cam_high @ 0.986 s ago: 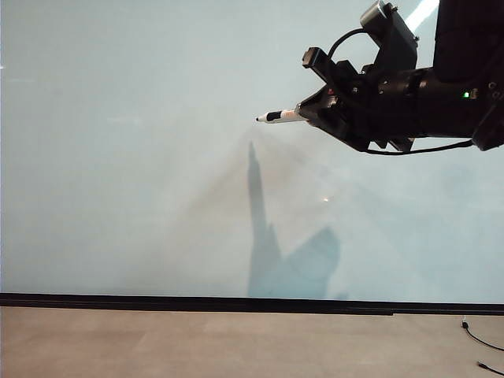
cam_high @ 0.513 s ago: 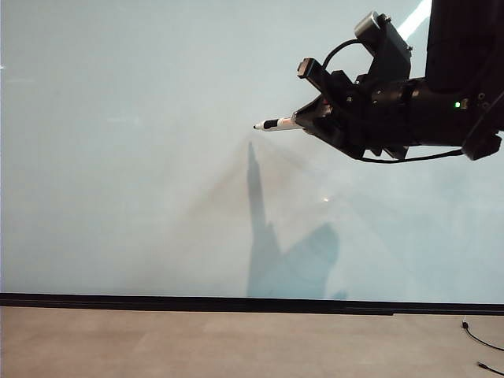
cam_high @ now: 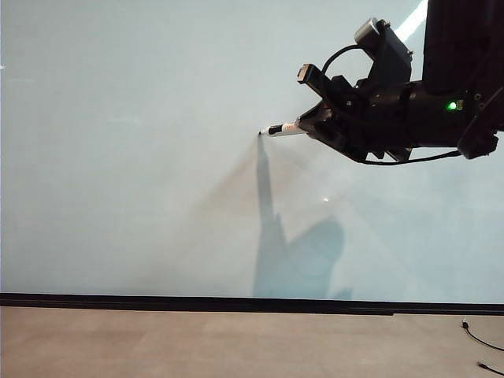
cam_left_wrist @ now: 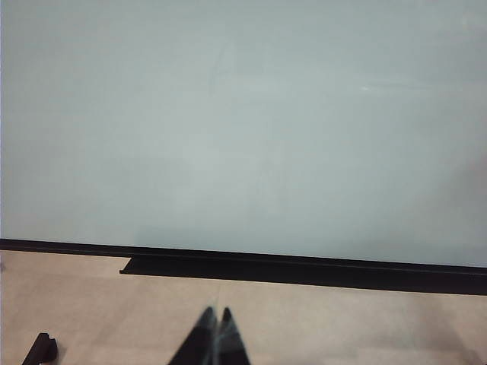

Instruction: Pick up the pen on the shelf to the right of the whiteboard and draw a cross mark.

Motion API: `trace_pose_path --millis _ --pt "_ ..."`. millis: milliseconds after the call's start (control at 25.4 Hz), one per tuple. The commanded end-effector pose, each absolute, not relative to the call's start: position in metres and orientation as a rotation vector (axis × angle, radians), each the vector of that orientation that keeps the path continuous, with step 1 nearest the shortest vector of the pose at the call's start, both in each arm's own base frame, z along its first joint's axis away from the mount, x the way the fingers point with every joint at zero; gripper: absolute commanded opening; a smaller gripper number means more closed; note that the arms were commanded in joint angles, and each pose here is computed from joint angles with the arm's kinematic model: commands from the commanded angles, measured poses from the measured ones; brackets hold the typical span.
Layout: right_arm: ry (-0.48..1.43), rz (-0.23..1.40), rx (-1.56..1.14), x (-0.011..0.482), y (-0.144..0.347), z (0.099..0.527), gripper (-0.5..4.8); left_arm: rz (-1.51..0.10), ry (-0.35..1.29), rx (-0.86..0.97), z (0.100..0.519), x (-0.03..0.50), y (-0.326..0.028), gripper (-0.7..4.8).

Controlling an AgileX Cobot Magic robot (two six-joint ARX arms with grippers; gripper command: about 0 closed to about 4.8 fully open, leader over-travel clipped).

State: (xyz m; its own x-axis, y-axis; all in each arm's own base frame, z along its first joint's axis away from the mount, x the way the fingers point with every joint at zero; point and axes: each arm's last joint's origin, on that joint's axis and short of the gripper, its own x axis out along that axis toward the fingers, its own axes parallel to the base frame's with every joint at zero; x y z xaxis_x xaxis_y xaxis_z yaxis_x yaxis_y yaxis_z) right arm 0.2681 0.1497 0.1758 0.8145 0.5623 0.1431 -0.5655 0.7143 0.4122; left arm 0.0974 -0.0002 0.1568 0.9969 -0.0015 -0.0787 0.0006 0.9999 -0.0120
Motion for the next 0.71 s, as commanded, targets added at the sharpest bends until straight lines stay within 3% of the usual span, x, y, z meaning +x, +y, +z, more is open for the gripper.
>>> trace_pose_path --millis 39,710 --pt "-0.022 0.627 0.457 0.2707 0.1492 0.1783 -0.08 -0.005 0.07 -0.008 0.1585 0.0973 -0.0003 -0.04" --pt "-0.016 0.566 0.455 0.2716 0.1438 0.1737 -0.08 -0.005 0.07 -0.008 0.1585 0.0973 -0.0003 -0.04"
